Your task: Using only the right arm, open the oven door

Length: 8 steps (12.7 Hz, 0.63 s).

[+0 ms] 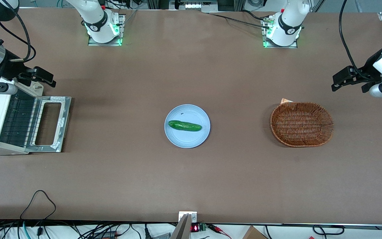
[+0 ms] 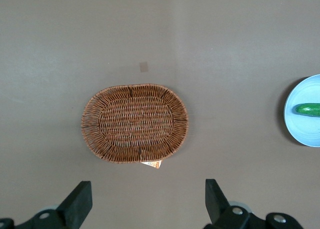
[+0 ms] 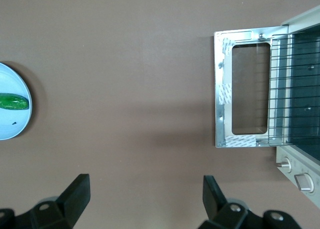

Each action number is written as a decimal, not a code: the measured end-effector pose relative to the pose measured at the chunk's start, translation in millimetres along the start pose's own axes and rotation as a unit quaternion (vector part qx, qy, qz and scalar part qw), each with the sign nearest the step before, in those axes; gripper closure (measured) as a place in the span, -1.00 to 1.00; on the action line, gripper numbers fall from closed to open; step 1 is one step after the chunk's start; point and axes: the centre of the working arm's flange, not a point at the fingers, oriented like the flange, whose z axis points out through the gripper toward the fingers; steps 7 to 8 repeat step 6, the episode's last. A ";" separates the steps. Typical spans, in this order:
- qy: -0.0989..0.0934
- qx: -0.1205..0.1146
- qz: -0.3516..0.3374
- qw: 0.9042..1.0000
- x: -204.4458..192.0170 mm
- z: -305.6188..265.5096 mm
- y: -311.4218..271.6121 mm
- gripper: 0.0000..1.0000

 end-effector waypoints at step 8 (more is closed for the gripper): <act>0.002 -0.015 -0.003 1.000 2.7 2.6 2.5 -1.00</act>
